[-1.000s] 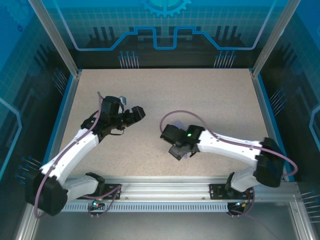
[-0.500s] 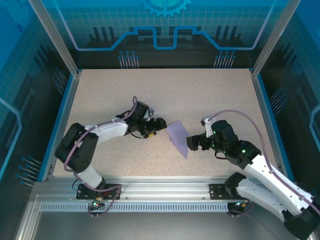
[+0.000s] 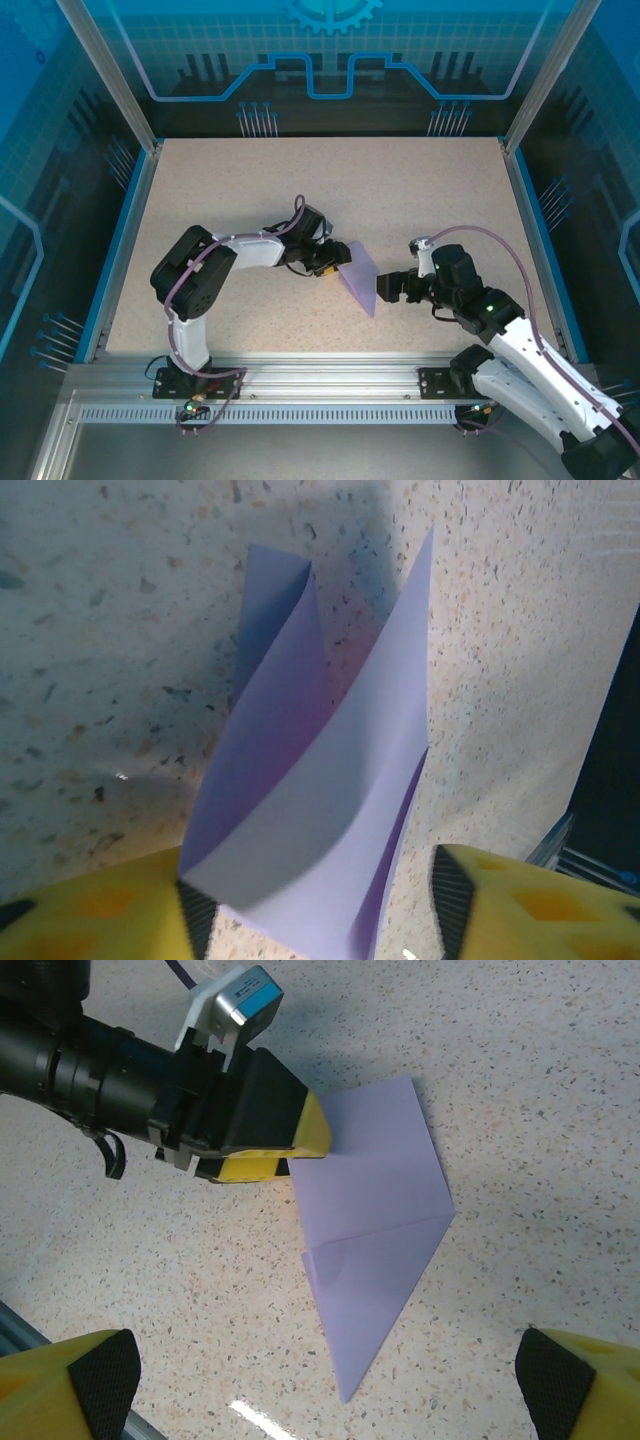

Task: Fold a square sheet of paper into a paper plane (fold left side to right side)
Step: Pick up the paper from the center of the table.

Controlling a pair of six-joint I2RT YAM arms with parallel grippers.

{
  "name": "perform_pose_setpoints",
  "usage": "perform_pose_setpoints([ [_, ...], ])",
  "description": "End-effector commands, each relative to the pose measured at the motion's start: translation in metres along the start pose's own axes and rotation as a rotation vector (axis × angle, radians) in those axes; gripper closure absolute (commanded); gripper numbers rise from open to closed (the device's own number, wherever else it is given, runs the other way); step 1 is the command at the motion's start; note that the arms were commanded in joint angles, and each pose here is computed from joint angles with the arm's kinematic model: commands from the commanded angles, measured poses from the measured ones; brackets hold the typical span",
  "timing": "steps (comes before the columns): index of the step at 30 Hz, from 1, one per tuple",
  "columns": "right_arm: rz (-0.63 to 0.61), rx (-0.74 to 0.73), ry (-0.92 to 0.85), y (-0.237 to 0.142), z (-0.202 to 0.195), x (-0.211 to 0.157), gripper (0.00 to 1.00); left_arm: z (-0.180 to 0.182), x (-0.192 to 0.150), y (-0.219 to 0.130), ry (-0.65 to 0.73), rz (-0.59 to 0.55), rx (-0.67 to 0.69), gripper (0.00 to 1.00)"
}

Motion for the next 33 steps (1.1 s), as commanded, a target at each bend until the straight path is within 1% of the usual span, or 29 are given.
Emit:
perform_pose_setpoints([
  [1, 0.011, 0.017, -0.017, 0.005, -0.002, 0.002, 0.00, -0.007, 0.003, 0.001, 0.070, -0.006, -0.020, 0.64],
  [3, 0.046, 0.033, -0.009, 0.008, -0.003, 0.004, 0.00, -0.007, 0.002, -0.002, 0.105, -0.010, -0.015, 0.74],
  [5, 0.082, 0.071, 0.033, 0.012, -0.007, 0.008, 0.01, -0.008, 0.000, -0.006, 0.150, -0.016, -0.010, 0.82],
  [9, 0.097, 0.218, 0.092, 0.026, -0.017, 0.017, 0.02, -0.011, -0.005, -0.020, 0.254, -0.013, -0.041, 0.90],
  [12, 0.100, 0.282, 0.094, 0.036, -0.029, 0.023, 0.09, -0.012, -0.009, -0.030, 0.331, 0.001, -0.083, 0.92],
  [15, 0.090, 0.334, 0.088, 0.046, -0.040, 0.029, 0.11, -0.012, -0.014, -0.040, 0.398, 0.007, -0.127, 0.93],
  [19, 0.083, 0.366, 0.060, 0.063, -0.052, 0.034, 0.13, -0.008, -0.018, -0.051, 0.462, 0.010, -0.185, 0.94],
  [21, 0.079, 0.401, 0.046, 0.073, -0.055, 0.035, 0.14, -0.006, -0.019, -0.055, 0.483, 0.014, -0.212, 0.94],
  [26, 0.087, 0.503, 0.037, 0.100, -0.062, 0.035, 0.20, -0.003, -0.024, -0.058, 0.535, 0.039, -0.257, 0.94],
  [33, 0.125, 0.572, 0.048, 0.132, -0.069, 0.032, 0.23, -0.003, -0.027, -0.059, 0.564, 0.054, -0.281, 0.95],
])
Point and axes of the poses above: each hand's point on the last joint's axis, 136 mm out from that joint toward the fingers, its own y axis out along the fingers, its own z axis along the line the jaws close on, x = y × z, the point moved 10 cm from there along -y, back along the fingers, and after that the axes turned 7 degrees about -y, right-handed, at the moved point
